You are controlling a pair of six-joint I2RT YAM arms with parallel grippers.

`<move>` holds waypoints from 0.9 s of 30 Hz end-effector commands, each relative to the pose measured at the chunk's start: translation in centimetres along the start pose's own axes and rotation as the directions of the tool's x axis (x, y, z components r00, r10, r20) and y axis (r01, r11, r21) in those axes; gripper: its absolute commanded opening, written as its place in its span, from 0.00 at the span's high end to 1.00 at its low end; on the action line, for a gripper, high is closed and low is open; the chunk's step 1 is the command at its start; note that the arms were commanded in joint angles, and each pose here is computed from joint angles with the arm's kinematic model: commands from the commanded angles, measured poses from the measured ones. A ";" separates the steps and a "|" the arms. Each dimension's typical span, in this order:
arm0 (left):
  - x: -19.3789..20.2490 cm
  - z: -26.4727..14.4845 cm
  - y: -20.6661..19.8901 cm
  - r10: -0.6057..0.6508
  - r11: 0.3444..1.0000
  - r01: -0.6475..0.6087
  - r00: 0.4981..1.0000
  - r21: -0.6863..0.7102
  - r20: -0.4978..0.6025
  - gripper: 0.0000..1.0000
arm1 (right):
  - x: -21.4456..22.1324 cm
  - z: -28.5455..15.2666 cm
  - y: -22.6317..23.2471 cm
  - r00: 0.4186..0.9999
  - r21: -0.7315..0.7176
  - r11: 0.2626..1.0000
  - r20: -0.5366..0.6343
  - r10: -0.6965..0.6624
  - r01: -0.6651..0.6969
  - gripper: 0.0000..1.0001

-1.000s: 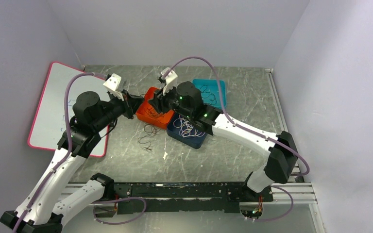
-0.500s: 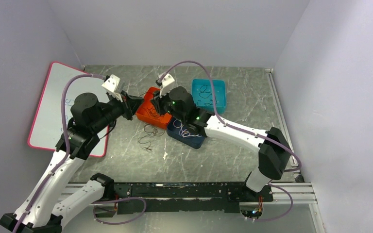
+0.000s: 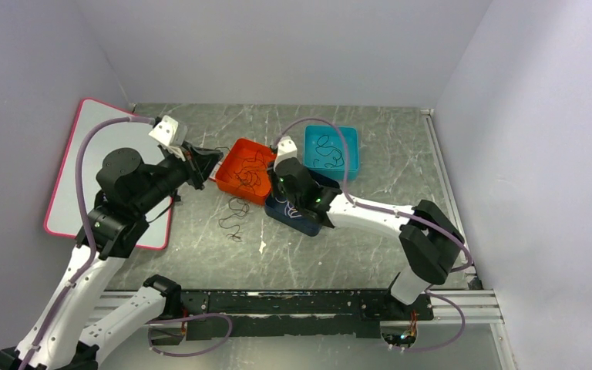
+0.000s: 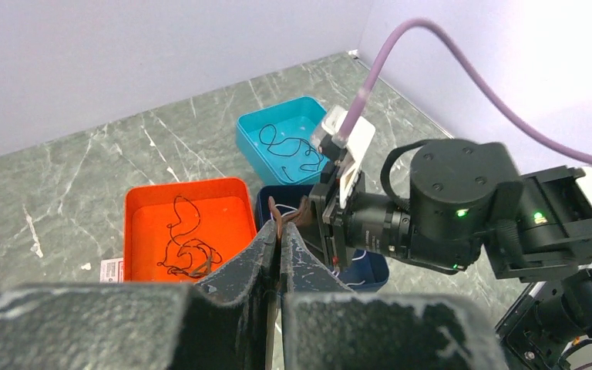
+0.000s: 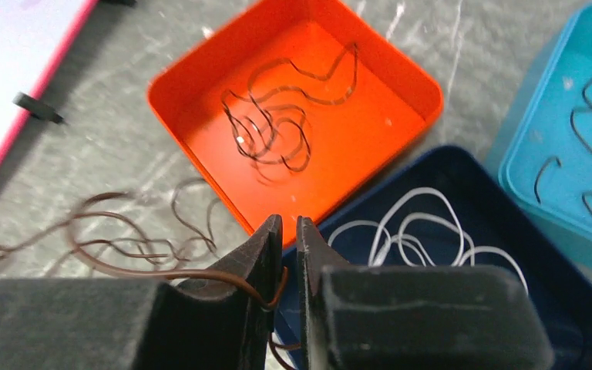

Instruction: Untangle the cables

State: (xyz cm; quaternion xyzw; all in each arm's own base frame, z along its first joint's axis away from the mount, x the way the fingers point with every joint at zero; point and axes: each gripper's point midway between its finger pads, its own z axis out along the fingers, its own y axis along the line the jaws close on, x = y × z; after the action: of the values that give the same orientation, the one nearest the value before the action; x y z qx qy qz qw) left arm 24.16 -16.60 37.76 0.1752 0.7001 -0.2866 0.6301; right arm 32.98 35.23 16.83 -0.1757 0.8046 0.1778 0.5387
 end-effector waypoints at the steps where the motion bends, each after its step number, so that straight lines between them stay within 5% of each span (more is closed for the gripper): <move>1: -1.9 -0.8 -0.1 0.009 1.000 -0.008 0.999 -0.016 0.041 0.93 | 0.7 -0.6 -1.5 0.999 0.038 0.998 0.008 0.050 -0.050 0.83; 17: -7.6 -1.4 0.7 0.024 0.994 -0.009 0.991 -0.112 0.131 0.93 | 5.8 -3.3 -2.6 0.998 -0.028 0.999 -0.048 0.034 -0.036 0.82; 22: -8.9 -0.9 0.8 0.038 0.993 -0.022 0.990 -0.116 0.138 0.93 | 4.3 -5.8 0.6 0.999 -0.266 0.963 0.019 -0.033 0.037 0.65; 27: -8.0 0.3 0.6 0.023 0.996 -0.013 0.993 -0.086 0.118 0.93 | 1.7 -10.2 3.9 0.988 -0.500 0.854 0.121 -0.097 0.145 0.44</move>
State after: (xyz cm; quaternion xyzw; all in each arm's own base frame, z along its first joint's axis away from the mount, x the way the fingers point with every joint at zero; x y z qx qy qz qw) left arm 25.36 -15.16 45.58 0.1371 0.6706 -0.2603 0.6810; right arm 25.29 31.78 14.48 -0.2684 0.7747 0.2774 0.5009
